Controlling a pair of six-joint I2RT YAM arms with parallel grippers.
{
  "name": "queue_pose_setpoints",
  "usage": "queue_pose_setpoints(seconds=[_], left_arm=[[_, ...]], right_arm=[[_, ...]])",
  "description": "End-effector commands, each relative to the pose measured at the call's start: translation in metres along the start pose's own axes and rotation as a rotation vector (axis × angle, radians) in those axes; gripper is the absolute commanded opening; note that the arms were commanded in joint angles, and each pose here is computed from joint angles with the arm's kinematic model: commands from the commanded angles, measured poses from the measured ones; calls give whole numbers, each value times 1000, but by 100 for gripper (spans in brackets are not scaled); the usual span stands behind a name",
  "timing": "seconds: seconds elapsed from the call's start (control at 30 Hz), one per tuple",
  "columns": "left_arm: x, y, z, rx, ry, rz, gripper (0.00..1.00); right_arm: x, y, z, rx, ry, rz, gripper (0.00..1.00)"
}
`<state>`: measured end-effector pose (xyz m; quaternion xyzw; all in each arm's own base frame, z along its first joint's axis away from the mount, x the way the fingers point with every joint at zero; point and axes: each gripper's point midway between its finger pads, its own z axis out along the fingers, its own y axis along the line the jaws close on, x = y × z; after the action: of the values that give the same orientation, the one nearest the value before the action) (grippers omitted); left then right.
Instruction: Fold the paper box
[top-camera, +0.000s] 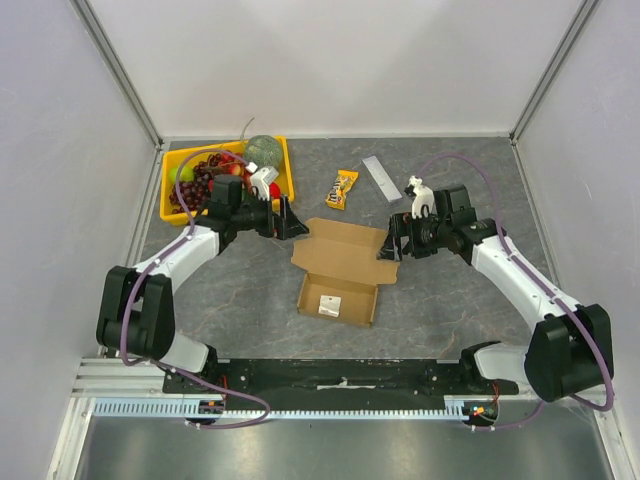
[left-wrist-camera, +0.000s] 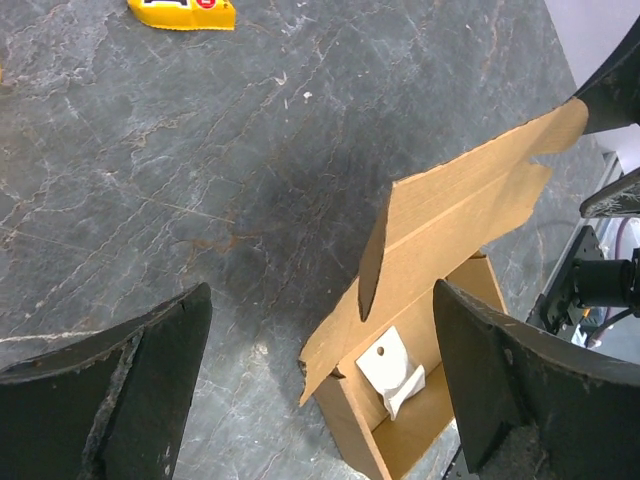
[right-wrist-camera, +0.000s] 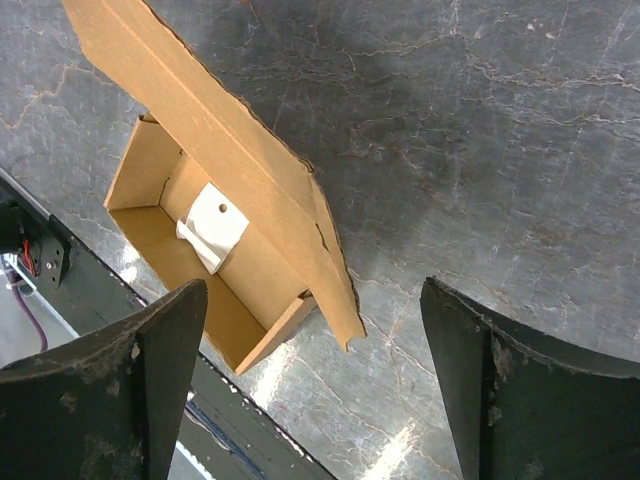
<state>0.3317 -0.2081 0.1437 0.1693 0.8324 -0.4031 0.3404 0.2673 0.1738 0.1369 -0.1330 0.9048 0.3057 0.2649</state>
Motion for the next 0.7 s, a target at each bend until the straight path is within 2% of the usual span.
queue_pose_setpoints(seconds=[0.0,0.47,0.67], left_arm=[[-9,7,4,-15,-55,27,97],[4,4,17,86,-47,-11,97],[7,1,20,109,-47,-7,97]], right_arm=[[-9,5,4,-48,-45,-8,94],[3,4,11,-75,-26,6,88],[6,7,11,-94,-35,-3,81]])
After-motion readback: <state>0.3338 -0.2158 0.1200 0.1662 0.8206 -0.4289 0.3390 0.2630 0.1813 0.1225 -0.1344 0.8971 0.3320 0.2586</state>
